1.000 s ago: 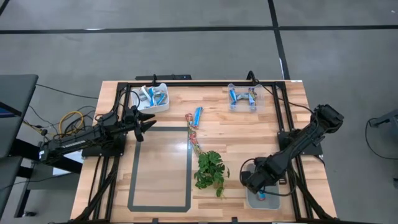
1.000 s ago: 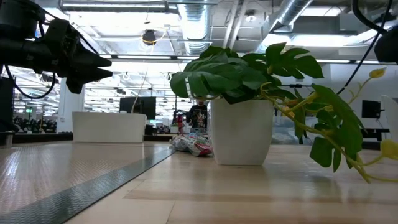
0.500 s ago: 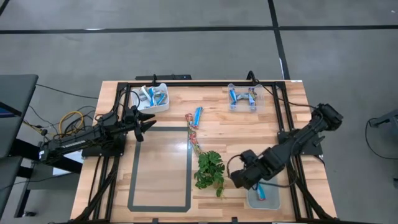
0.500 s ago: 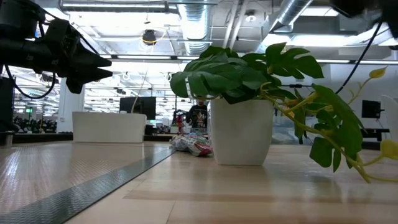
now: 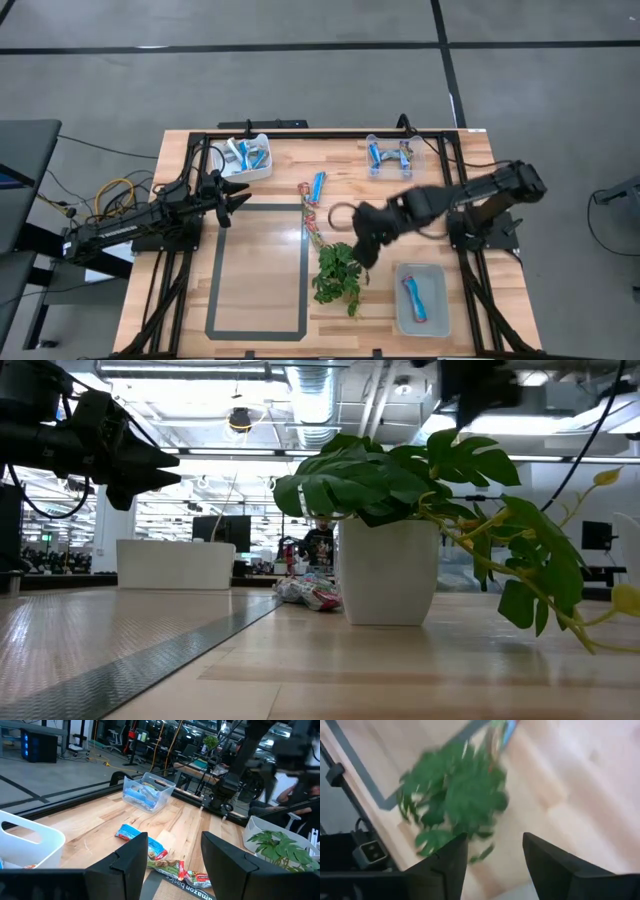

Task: Pick and place Granola Bars by type
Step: Put the red granola bar into the gray bin

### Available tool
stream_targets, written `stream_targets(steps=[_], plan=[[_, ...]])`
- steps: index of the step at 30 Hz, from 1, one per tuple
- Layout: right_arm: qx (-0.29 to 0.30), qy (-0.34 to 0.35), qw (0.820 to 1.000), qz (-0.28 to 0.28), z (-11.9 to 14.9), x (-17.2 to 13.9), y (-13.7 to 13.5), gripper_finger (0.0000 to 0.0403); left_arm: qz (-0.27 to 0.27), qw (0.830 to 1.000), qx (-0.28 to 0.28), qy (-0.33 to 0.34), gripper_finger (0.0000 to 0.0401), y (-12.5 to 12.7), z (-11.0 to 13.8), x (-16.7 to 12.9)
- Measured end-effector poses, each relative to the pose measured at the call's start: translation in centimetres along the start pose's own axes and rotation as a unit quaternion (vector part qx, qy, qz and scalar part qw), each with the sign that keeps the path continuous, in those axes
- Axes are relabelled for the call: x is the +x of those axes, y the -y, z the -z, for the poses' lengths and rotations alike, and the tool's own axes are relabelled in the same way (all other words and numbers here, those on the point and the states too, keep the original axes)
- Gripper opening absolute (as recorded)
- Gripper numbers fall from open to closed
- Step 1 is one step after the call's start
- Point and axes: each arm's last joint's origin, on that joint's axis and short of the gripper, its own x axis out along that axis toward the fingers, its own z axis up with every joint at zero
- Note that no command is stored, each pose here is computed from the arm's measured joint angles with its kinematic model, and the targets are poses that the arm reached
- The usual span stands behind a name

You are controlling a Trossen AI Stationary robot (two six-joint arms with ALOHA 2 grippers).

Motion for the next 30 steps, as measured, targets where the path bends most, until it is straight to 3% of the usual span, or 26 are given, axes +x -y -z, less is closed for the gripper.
stream_targets(steps=[9, 16, 19, 23, 30], plan=[[-0.125, 0.028, 0.991, 0.020, -5.5, -0.4, 4.5, 0.0166, 0.000, 1.000, 0.000, 0.000, 0.0176, 0.0, 0.0, 0.0], [-0.266, 0.039, 0.962, 0.044, -8.8, 1.1, 7.1, 0.0169, 0.000, 1.000, 0.000, 0.000, 0.0176, 0.0, 0.0, 0.0], [-0.294, 0.024, 0.954, 0.058, -9.8, 2.3, 8.6, 0.0170, 0.001, 1.000, 0.000, 0.000, 0.0176, 0.0, 0.0, 0.0], [-0.282, 0.029, 0.957, 0.066, -11.5, 4.0, 9.9, 0.0170, -0.006, 1.000, 0.000, -0.003, 0.0176, -0.1, 0.1, 0.1], [-0.177, 0.011, 0.981, 0.074, -13.8, 6.7, 10.4, 0.0170, -0.015, 1.000, 0.000, -0.008, 0.0176, -0.1, 0.2, 0.1]])
